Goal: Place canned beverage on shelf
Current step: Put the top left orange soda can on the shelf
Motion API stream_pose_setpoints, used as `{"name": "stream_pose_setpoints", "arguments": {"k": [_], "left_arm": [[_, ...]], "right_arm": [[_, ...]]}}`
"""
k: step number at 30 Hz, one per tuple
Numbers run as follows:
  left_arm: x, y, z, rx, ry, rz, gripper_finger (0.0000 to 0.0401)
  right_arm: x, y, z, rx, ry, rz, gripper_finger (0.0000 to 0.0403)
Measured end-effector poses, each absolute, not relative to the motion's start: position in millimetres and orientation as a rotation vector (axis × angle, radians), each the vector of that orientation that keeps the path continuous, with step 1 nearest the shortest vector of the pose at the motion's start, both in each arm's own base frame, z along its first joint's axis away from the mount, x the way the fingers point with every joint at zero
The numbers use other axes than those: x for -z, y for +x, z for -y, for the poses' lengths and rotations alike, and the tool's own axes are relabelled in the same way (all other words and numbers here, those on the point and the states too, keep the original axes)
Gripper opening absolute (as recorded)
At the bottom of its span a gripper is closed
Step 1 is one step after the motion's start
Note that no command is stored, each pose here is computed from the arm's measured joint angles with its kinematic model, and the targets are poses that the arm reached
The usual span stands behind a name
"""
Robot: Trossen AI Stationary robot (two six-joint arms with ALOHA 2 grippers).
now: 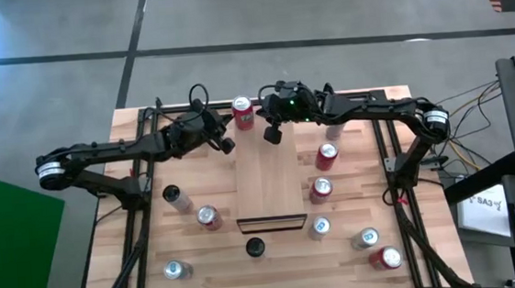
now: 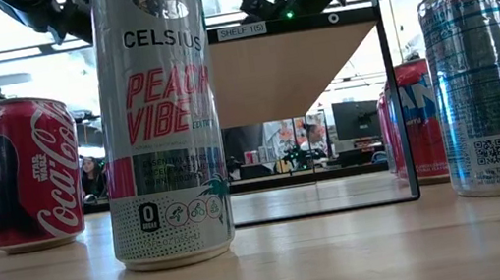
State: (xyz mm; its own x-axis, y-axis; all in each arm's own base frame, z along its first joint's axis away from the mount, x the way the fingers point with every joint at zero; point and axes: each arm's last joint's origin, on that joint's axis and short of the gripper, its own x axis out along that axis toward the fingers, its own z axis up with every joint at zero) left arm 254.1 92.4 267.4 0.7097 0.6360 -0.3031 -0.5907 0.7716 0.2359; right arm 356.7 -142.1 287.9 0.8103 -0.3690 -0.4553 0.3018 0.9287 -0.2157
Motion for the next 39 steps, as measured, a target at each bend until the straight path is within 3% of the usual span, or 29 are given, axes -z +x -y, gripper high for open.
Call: {"name": "stream_pose_setpoints", "arguments": {"k": [9,39], "left_arm": [[-265.1,252.9,-90.8,-0.663,0.122,-0.409,0.0000],[-256.9,260.4,-97.6,-0.743,0.142,-0.421,0.0000]], "right_arm": [[-284.5,358.8,151.4,0.426,-0.161,-0.504,0.0011],[-275.5,361.4,146.4,0.371,-0.164,-0.559,0.0011]]}}
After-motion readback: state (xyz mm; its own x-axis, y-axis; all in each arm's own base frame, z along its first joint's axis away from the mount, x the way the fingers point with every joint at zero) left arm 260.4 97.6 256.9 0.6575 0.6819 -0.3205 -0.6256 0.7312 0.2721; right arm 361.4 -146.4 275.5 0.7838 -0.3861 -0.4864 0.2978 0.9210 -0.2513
